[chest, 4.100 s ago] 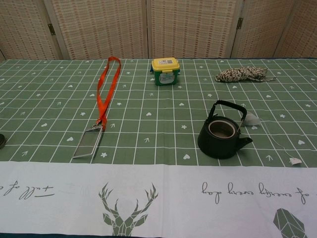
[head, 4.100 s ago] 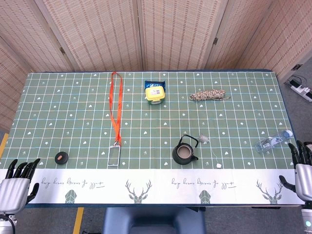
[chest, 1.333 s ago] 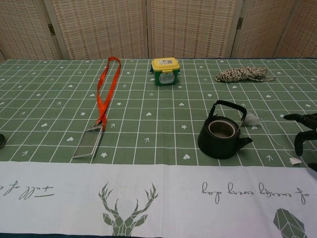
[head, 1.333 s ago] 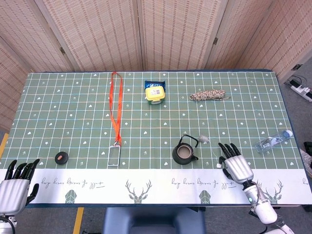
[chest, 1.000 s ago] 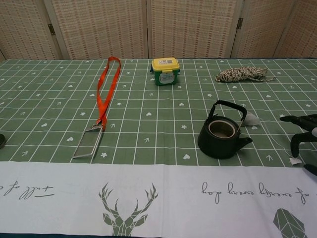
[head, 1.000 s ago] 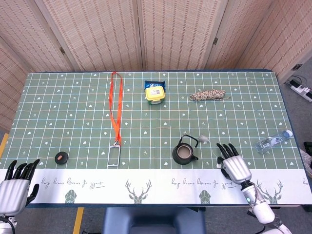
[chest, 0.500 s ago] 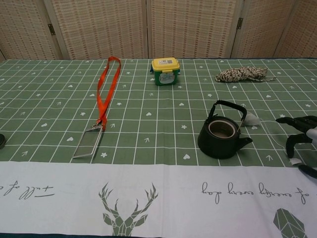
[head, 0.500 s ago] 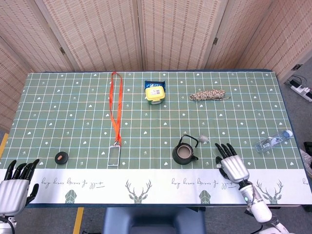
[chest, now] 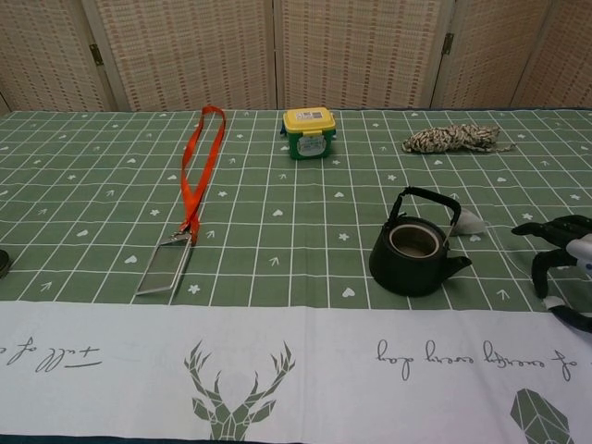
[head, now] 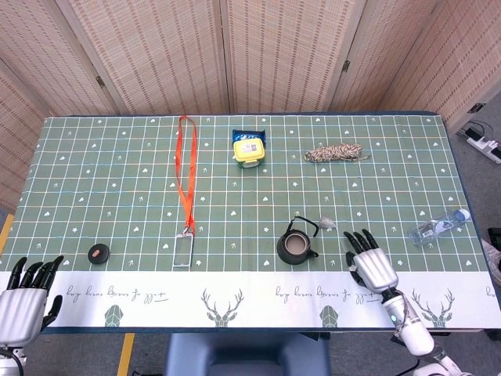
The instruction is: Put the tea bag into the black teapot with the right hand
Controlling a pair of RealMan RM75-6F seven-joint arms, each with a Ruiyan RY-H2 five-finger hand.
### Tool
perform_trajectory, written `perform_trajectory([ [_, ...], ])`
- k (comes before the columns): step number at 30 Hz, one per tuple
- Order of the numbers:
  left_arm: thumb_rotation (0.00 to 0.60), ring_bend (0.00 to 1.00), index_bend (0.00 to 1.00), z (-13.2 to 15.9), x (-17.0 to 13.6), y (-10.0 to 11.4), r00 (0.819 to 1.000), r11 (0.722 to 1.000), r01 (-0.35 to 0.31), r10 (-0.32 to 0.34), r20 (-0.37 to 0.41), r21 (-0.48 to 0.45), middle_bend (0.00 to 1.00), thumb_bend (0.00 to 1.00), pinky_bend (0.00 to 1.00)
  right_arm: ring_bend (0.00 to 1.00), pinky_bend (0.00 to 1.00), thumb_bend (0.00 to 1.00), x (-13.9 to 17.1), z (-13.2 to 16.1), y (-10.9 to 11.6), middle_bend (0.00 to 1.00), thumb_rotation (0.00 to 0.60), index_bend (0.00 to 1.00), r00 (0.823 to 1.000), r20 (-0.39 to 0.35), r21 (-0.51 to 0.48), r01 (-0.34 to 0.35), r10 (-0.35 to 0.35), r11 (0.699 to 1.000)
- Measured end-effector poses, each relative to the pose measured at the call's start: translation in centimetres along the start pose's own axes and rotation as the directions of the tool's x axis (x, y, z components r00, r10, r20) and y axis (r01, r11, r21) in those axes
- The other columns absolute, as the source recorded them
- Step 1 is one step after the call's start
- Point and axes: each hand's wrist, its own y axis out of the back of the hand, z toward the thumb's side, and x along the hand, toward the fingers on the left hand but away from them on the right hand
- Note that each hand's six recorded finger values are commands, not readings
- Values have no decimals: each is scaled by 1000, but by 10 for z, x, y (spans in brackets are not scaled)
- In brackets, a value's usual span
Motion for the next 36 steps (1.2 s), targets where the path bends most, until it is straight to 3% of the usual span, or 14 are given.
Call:
perform_trajectory([
  [12, 600, 146, 64, 1, -1, 1, 1000, 1000, -9, 9, 7, -1, 197, 408, 52, 109, 0, 495, -2, -2, -1, 137, 600, 638, 1000, 4, 12, -3, 3, 1000],
  [24, 600, 142, 41, 2, -2, 3, 1000, 1000, -24, 24, 17, -6, 198, 408, 52, 130, 0, 536, -2, -3, 11, 159, 600, 671, 999, 4, 0, 39, -39, 999],
  [29, 600, 141, 37, 1, -2, 3, 1000, 1000, -25, 25, 16, -4, 198, 408, 53, 124, 0, 536, -4, -2, 31, 160, 600, 671, 995, -5, -15, 95, -95, 995],
  [36, 600, 141, 41, 1, -1, 2, 1000, 1000, -23, 23, 10, 3, 198, 408, 53, 124, 0, 536, -5, 8, 78, 160, 600, 671, 980, -30, -30, 198, -198, 980],
])
